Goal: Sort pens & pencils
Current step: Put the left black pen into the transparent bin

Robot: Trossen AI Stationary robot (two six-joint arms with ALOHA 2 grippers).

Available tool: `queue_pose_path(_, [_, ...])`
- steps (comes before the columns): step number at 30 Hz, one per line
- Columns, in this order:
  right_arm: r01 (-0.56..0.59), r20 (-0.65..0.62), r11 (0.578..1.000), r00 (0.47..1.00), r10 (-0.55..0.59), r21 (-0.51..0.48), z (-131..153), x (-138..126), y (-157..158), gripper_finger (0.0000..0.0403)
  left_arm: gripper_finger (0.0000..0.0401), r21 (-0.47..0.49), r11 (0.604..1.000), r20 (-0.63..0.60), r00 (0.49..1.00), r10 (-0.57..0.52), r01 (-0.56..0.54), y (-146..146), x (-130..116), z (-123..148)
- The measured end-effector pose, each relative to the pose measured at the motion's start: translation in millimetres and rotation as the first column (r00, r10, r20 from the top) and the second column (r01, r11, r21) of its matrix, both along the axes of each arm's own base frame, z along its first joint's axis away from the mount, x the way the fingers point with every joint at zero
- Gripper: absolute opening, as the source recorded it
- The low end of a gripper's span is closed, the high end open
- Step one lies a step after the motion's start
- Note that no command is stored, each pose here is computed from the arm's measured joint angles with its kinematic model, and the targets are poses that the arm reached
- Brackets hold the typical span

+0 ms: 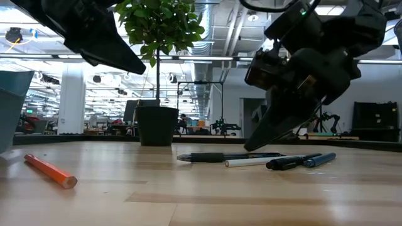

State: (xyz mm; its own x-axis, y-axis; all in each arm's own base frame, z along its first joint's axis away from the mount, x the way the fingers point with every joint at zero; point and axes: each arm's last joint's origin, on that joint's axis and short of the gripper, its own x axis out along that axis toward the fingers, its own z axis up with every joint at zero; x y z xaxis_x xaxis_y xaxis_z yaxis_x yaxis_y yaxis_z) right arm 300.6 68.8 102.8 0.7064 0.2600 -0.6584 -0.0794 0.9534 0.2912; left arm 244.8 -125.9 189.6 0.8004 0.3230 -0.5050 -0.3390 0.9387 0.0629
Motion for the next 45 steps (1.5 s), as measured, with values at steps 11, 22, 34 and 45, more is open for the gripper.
queue_pose_path(11, [-0.017, -0.003, 1.0, 1.0, 0.017, 0.015, -1, 0, 3, 0.0103, 0.0041, -0.009, 1.0, 0.003, 1.0, 0.005, -0.005, 0, 0, 0])
queue_pose_path(22, [-0.022, -0.019, 1.0, 1.0, 0.022, 0.001, -2, -4, 11, 0.0103, 0.0041, -0.011, 1.0, 0.004, 1.0, 0.006, -0.006, 0, 0, 0])
queue_pose_path(34, [-0.009, -0.039, 1.0, 0.999, 0.008, -0.009, -4, -7, 17, 0.0103, 0.0041, -0.032, 0.999, -0.003, 1.0, -0.008, 0.008, -1, 0, 0])
queue_pose_path(45, [0.033, -0.058, 0.999, 0.998, -0.035, -0.041, -5, -6, 11, 0.0103, 0.0041, -0.032, 0.999, -0.003, 1.0, -0.008, 0.008, -1, 0, 0])
